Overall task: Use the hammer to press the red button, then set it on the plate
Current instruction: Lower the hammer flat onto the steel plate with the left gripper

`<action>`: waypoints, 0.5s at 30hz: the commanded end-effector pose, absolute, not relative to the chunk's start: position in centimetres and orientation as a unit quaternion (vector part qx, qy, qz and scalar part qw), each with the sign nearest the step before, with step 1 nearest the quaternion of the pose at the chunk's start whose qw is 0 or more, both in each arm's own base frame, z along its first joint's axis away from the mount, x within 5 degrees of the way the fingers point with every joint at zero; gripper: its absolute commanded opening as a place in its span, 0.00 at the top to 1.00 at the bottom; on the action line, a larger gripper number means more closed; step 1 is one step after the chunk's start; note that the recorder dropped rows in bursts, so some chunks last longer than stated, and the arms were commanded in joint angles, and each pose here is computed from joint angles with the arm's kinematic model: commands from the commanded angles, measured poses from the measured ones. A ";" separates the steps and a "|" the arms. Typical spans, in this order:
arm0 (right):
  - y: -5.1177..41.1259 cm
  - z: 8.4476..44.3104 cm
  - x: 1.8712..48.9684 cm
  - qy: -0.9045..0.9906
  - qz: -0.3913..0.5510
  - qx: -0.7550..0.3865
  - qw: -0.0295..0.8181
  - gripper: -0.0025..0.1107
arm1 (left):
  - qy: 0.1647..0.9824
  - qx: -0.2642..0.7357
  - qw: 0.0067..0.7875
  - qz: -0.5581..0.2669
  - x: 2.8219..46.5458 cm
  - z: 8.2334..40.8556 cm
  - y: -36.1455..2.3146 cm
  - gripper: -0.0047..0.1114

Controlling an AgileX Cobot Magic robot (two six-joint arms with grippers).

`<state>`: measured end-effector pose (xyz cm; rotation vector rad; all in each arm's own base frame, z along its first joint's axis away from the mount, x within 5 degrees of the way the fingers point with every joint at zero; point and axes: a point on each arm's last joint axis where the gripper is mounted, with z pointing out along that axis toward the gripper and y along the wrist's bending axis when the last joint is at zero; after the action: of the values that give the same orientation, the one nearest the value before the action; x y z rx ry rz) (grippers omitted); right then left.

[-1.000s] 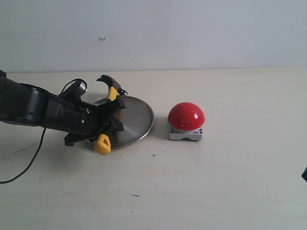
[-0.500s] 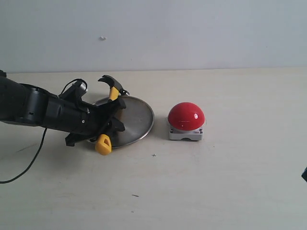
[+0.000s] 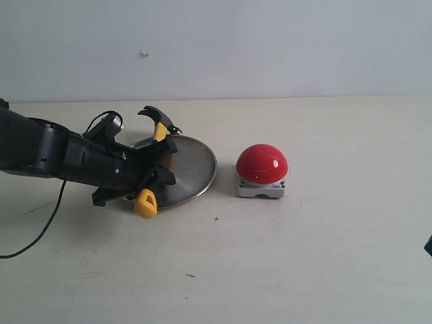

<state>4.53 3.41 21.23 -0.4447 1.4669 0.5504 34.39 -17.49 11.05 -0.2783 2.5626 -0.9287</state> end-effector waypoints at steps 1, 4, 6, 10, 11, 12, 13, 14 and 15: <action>3.4 21.1 4.5 0.654 0.245 -0.199 0.688 0.98 | 0.911 -0.090 0.203 -0.347 34.5 11.7 -18.0 0.60; 3.4 21.1 4.5 0.654 0.245 -0.199 0.688 0.98 | 0.911 -0.091 0.202 -0.347 34.5 11.7 -18.0 0.57; 3.4 21.1 4.5 0.654 0.245 -0.199 0.688 0.98 | 0.911 -0.091 0.202 -0.347 34.5 11.7 -18.0 0.58; 3.4 21.1 4.5 0.654 0.245 -0.199 0.688 0.98 | 0.911 -0.091 0.202 -0.348 34.5 11.7 -18.0 0.59; 3.4 21.1 4.5 0.654 0.245 -0.199 0.688 0.98 | 0.911 -0.092 0.202 -0.348 34.5 11.7 -18.0 0.59; 3.4 21.1 4.5 0.654 0.245 -0.199 0.688 0.98 | 0.911 -0.091 0.201 -0.349 34.5 11.7 -18.0 0.59; 3.4 21.1 4.5 0.654 0.245 -0.199 0.688 0.98 | 0.911 -0.092 0.199 -0.350 34.4 11.6 -18.0 0.59; 3.4 21.1 4.5 0.654 0.245 -0.199 0.688 0.98 | 0.911 -0.092 0.199 -0.350 34.4 11.6 -18.0 0.59; 3.4 21.1 4.5 0.654 0.245 -0.199 0.688 0.98 | 0.911 -0.093 0.198 -0.350 34.4 11.6 -17.9 0.59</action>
<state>4.53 3.41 21.23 -0.4447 1.4669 0.5504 34.46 -17.73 11.30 -0.2621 2.5560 -0.9606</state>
